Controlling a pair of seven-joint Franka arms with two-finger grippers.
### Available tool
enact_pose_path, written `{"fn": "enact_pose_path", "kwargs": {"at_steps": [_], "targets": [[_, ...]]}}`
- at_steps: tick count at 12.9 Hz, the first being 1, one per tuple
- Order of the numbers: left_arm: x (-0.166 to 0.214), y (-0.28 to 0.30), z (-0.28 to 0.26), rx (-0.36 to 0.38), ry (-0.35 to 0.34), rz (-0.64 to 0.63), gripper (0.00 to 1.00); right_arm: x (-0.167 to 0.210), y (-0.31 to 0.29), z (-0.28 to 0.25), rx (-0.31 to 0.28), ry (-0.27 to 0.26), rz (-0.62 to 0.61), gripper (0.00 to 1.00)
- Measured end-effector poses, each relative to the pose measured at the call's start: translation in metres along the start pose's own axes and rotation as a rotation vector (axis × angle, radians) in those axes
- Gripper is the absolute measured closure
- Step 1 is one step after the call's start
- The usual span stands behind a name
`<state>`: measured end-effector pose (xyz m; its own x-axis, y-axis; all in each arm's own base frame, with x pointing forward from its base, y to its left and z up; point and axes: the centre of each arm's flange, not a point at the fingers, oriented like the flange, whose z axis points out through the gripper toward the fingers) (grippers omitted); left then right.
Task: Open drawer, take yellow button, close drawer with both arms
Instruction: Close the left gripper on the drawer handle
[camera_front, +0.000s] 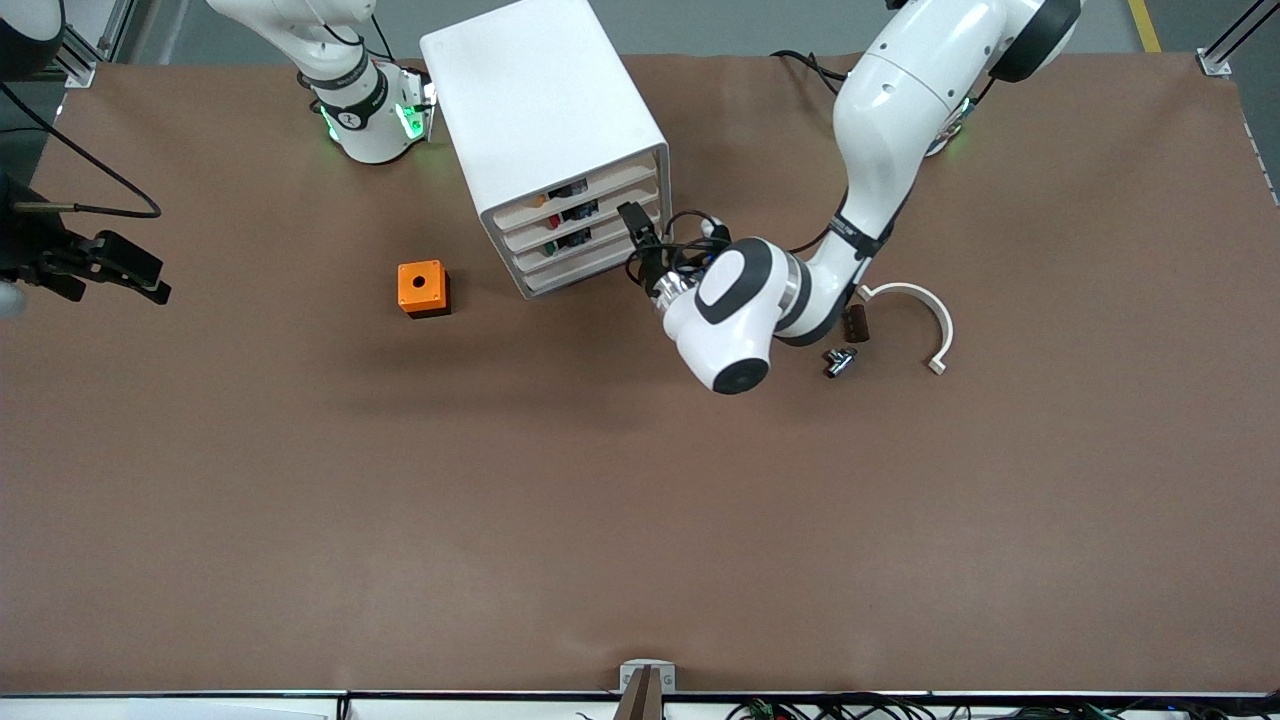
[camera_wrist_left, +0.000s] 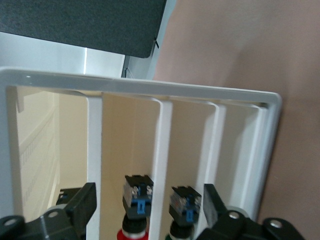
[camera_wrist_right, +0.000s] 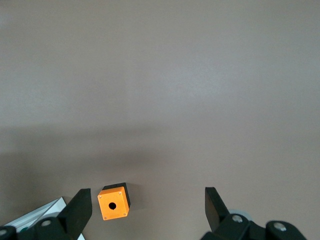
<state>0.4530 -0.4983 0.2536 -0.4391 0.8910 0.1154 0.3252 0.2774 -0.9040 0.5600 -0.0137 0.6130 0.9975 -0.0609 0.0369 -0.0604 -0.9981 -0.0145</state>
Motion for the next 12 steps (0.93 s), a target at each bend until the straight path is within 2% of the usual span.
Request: {"fn": "enact_pose_path", "kwargs": {"at_steps": [6,8,10,11,12], "targets": [[-0.006,-0.013,0.009,0.028,0.004,0.006,0.18,0.0,0.0,0.0,0.0,0.0,0.0,0.0],[-0.01,-0.023,0.017,0.042,0.016,0.023,0.41,0.0,0.0,0.0,0.0,0.0,0.0,0.0],[-0.013,-0.031,0.027,0.049,0.03,0.039,0.42,0.0,0.0,0.0,0.0,0.0,-0.001,0.0],[-0.014,-0.034,0.031,0.052,0.036,0.052,0.49,0.0,0.0,0.0,0.0,0.0,-0.001,0.0],[-0.015,-0.036,0.033,0.054,0.039,0.062,0.5,0.0,0.0,0.0,0.0,0.0,-0.001,0.0]]}}
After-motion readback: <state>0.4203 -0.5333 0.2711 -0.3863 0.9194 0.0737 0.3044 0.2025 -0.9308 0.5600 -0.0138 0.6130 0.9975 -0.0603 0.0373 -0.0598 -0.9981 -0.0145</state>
